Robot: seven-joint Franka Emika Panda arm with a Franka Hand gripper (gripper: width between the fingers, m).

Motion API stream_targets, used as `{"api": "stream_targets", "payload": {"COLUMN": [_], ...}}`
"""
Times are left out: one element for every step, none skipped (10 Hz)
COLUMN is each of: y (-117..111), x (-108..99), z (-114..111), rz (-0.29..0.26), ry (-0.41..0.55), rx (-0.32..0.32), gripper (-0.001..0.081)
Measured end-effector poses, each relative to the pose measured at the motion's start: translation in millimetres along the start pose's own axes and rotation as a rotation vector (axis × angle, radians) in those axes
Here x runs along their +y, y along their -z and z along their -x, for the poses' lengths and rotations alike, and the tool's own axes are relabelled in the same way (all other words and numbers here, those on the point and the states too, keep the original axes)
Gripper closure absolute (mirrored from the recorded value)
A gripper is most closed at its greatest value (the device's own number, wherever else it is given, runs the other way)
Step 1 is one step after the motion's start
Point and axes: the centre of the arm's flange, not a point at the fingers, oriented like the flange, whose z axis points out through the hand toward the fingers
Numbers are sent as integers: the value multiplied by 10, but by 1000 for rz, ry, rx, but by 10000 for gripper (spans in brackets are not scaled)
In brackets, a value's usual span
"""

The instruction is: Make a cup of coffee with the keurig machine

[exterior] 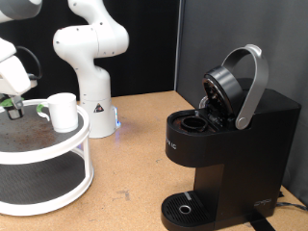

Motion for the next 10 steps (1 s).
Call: {"api": "stream_targets", "payload": {"y": [-15, -15, 11, 51, 99, 113, 105, 94, 104, 120], "x": [46, 121, 221, 319, 414, 464, 453, 472, 549, 634], "z": [-99, -239, -385, -511, -628, -690, -678, -732, -864, -1014], "rz": [20, 32, 49, 71, 97, 106, 103, 101, 112, 110], "ry": [-108, -213, -307, -383, -436, -475, -463, -516, -592, -654], "rx": [63, 145, 232, 291, 311, 310, 310, 374, 480, 573], "gripper": [330, 330, 330, 330, 330, 330, 330, 330, 330, 330]}}
